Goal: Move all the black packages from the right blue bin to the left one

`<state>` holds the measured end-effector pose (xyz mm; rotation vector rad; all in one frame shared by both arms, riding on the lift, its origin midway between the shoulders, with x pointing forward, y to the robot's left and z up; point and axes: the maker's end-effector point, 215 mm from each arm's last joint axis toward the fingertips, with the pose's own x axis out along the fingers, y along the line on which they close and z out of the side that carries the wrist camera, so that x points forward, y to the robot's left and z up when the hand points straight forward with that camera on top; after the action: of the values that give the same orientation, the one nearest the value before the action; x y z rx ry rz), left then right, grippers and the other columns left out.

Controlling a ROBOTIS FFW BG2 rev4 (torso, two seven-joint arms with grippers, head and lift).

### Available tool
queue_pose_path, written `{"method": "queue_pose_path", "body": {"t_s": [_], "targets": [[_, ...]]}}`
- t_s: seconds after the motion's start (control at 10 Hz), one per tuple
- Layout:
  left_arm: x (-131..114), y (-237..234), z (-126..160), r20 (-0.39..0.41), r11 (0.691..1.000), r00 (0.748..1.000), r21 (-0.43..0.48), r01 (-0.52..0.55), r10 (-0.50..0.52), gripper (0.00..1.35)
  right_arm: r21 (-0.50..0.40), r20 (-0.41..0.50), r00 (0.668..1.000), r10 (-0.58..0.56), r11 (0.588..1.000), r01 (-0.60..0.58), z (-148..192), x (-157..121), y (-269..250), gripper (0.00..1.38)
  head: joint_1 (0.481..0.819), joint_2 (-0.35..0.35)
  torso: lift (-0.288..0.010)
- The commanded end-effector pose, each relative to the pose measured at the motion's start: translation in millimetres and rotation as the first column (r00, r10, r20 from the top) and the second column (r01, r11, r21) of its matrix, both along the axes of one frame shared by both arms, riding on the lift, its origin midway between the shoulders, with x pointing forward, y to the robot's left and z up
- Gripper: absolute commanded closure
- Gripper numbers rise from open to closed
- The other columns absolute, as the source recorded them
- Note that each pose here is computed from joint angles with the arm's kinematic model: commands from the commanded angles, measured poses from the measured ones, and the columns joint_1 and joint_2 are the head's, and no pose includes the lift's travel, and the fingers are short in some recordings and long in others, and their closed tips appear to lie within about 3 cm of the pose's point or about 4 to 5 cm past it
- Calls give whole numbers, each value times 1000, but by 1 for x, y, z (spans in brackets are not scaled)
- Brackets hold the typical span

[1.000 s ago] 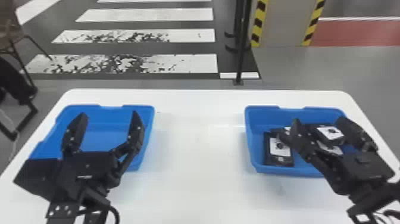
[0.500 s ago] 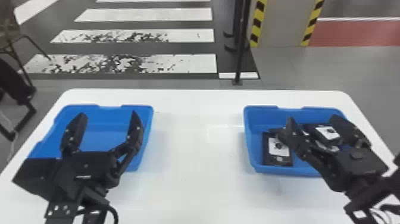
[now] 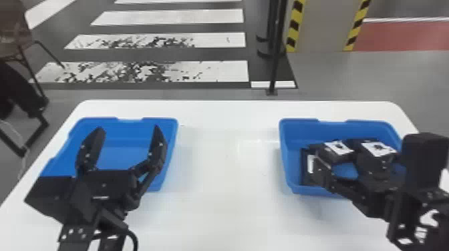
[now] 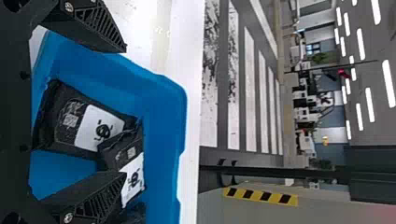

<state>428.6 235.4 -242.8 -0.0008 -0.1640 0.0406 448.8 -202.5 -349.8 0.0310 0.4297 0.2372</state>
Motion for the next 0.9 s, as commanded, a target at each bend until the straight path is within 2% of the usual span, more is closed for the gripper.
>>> {"method": "queue_pose_path", "body": {"t_s": [0.0,0.3,0.8], "targets": [[-1,0,0,0,1000,1000,1,0,0,105,-21,-59,998,-16,1000,14,-16,5,-8,91,695,45,-178],[-1,1,0,1,1000,1000,2,1,-1,105,-20,-140,989,-40,999,37,-42,11,-15,91,695,24,-178],[-1,-1,1,6,1000,1000,9,7,-7,105,9,-199,978,-63,998,66,-69,27,-21,94,695,15,-178]]}}
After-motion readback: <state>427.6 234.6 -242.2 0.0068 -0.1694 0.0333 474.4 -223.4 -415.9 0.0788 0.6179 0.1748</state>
